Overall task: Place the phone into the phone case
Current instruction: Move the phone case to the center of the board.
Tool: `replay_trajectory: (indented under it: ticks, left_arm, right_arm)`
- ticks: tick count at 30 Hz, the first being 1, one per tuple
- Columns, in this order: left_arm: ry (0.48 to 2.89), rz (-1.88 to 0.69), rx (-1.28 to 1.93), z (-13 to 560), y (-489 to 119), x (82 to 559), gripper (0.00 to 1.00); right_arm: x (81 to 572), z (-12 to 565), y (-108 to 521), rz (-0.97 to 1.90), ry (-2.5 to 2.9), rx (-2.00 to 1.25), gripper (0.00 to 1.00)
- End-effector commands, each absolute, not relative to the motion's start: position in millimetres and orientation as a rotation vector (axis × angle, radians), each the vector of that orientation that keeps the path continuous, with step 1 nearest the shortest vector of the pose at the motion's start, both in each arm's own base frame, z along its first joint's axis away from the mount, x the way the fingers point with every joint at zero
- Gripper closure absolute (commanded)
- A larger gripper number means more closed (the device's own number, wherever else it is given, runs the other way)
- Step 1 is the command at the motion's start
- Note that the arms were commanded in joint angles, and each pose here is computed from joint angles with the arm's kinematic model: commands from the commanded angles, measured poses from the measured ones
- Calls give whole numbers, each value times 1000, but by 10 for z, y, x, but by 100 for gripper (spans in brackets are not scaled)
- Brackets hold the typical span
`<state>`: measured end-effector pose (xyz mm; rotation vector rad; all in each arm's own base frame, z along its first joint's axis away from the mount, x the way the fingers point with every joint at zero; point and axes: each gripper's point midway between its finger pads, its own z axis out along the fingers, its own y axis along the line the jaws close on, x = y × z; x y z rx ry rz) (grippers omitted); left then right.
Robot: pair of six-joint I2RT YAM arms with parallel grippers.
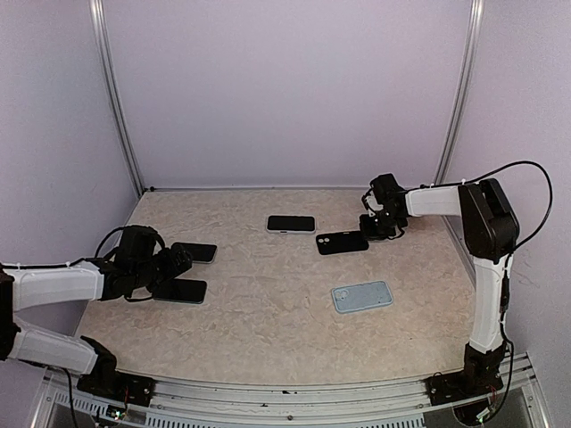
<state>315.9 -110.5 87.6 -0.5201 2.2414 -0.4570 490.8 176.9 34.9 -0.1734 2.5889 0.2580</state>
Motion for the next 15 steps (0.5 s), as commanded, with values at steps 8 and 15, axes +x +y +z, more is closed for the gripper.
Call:
replay_trajectory:
  ticks: [8, 15]
  left_arm:
    - [2243, -461, -551, 822, -1045, 3124, 1]
    - [2244, -475, -554, 811, -1058, 3121, 1]
  right_arm:
    - [4863, 216, 1768, 231, 2605, -177, 93]
    - [4850, 200, 1788, 231, 2607, -185, 93]
